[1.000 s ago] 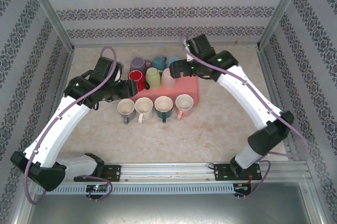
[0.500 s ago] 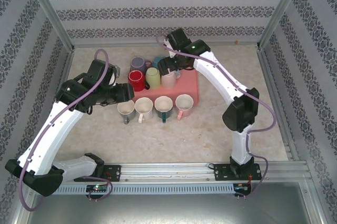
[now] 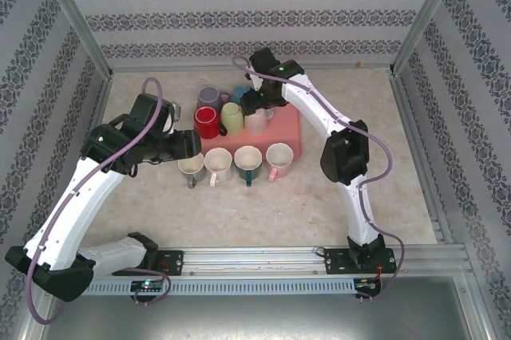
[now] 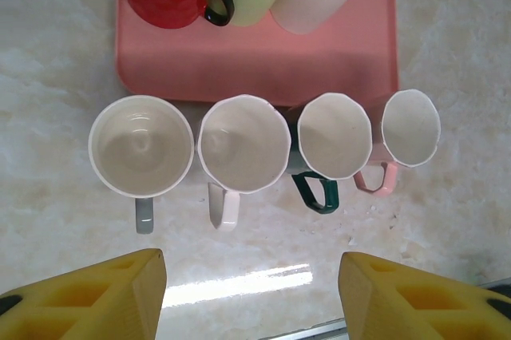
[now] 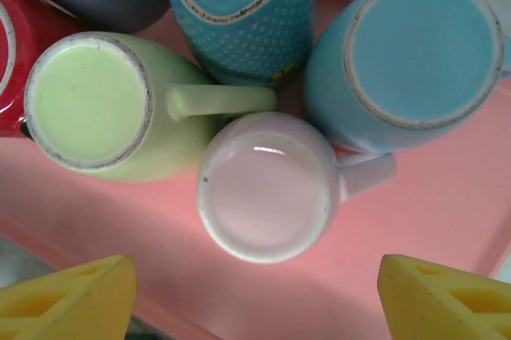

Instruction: Turn the mug right side up

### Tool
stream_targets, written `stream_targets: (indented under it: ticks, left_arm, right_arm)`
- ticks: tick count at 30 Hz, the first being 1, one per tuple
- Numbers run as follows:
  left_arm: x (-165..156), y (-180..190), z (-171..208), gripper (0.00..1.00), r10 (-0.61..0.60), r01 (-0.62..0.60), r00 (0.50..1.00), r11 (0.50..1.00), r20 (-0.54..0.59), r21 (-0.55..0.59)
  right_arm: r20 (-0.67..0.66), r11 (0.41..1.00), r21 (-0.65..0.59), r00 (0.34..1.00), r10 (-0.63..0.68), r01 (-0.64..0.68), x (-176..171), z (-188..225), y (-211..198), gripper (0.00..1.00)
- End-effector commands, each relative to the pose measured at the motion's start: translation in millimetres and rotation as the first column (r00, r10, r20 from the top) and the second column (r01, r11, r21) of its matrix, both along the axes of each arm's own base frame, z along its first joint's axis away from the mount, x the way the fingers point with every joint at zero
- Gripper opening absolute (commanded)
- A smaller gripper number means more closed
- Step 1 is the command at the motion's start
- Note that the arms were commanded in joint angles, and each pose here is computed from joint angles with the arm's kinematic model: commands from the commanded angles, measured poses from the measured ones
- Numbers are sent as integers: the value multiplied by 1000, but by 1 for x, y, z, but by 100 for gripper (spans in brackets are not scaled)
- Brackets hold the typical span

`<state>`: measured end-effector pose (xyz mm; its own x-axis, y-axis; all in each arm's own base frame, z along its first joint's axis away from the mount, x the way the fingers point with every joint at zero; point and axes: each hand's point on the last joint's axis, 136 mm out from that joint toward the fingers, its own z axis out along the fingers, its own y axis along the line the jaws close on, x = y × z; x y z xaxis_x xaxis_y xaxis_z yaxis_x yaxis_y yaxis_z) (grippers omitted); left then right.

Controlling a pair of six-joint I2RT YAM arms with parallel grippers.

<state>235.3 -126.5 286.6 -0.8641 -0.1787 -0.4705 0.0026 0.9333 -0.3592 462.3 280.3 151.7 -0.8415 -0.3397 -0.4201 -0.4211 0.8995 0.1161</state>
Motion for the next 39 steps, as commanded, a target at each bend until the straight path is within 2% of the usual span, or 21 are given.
stream_targets:
  ticks: [1, 9, 15, 25, 32, 37, 39]
  left_arm:
    - [-9, 6, -10, 60, -15, 16, 999, 999, -37, 28]
    - [-8, 6, -15, 60, -20, 21, 999, 999, -48, 38]
    - [-6, 3, -17, 60, -24, 26, 998, 999, -50, 35]
    - [-1, 0, -17, 60, -23, 24, 999, 999, -42, 26]
    - [0, 0, -18, 60, -23, 24, 999, 999, -40, 23]
    - [-1, 0, -17, 60, -24, 25, 999, 999, -38, 23]
    - [-3, 0, -19, 60, -26, 27, 999, 999, -42, 22]
  right_arm:
    - [-6, 1000, -20, 1000, 0, 0, 7, -6, 0, 78]
    - [-46, 1000, 26, 999, 14, -13, 12, -26, 13, 79]
    - [-63, 1000, 12, 998, 23, -23, 11, -36, 14, 80]
    - [-102, 998, 27, 993, 61, -58, -20, -28, 17, 80]
    - [-95, 995, 37, 991, 96, -93, -47, -6, 19, 80]
    - [-15, 994, -41, 995, 101, -101, -44, 8, 6, 81]
    - [27, 989, -111, 995, 96, -93, -32, 8, -2, 86]
